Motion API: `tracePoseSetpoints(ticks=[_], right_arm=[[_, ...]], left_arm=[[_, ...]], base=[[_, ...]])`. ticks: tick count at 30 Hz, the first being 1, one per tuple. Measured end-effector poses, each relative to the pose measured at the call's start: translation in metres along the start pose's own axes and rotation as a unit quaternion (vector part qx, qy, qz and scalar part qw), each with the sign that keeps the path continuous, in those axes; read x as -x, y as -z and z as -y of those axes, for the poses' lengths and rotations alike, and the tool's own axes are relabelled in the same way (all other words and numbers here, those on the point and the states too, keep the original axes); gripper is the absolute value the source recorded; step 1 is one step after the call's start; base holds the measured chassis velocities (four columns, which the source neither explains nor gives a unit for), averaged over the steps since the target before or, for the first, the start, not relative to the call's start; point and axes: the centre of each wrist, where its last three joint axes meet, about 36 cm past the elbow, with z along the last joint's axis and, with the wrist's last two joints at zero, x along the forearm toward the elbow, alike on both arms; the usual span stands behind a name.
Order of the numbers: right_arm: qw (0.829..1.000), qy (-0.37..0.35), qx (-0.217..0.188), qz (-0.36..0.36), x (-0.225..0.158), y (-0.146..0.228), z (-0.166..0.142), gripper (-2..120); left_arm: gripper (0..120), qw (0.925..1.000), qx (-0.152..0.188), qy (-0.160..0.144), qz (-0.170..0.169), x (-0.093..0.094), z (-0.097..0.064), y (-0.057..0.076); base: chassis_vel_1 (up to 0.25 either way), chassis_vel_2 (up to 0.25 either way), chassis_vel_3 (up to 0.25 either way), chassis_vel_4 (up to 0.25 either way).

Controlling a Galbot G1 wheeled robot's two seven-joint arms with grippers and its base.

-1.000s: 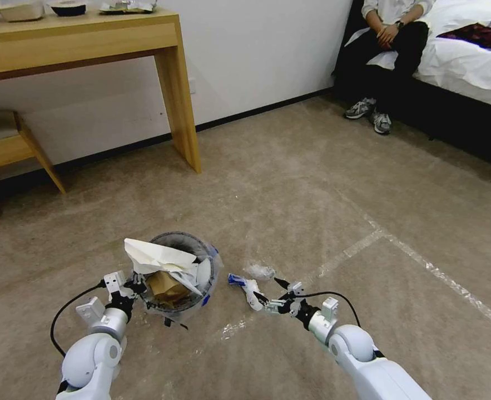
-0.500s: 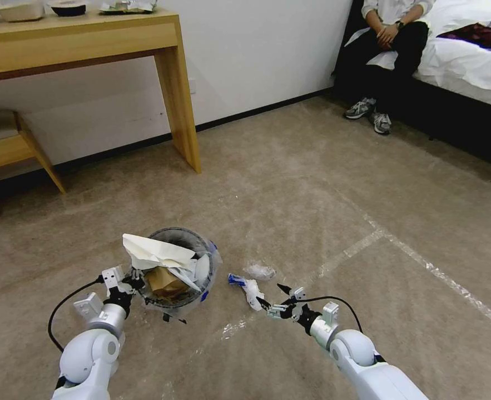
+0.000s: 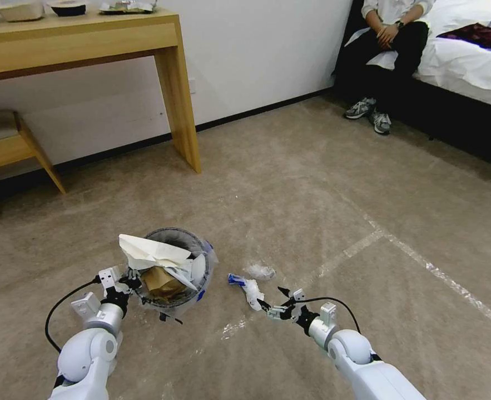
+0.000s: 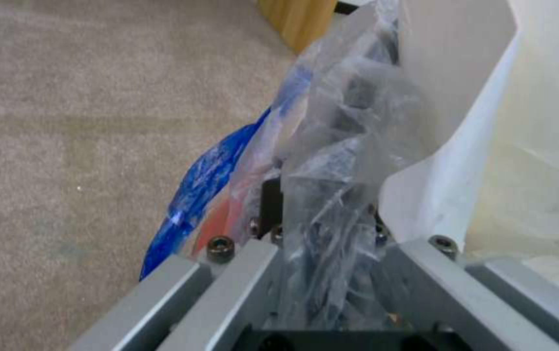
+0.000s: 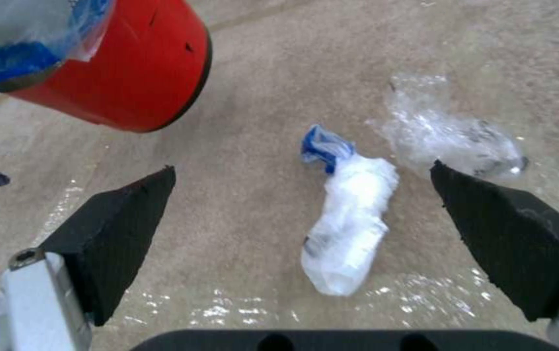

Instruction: Pick up the trash bin and place the garbage on the floor into it.

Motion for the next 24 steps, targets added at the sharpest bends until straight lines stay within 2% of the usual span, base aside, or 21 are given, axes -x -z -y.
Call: tracePoseSetpoints(ticks=[6,12,19,24], right_arm=[[1.0,0.015,-0.003,-0.003,0.022,0.013,-0.014,100],[1.0,0.017,-0.002,-0.017,0.039,0.01,-0.021,100],[0.999,0.009,0.009,-0.035,0.055,0.0,-0.017,100],[0.998,-0.018,0.035,-0.052,0.057,-0.012,-0.007,100]], left_arm=[[1,1.0,-0.002,0.003,0.0,0.001,-0.002,0.0],[1,1.0,-0.002,0.006,0.001,0.001,-0.005,0.0],[1,1.0,-0.002,0.009,0.0,0.0,-0.009,0.0],[1,0.9999,-0.004,0.01,-0.001,0.0,-0.008,-0.001]], base=[[0.0,0.0,0.0,0.0],[0.0,0.0,0.0,0.0],[0.0,0.0,0.0,0.0],[0.0,0.0,0.0,0.0]])
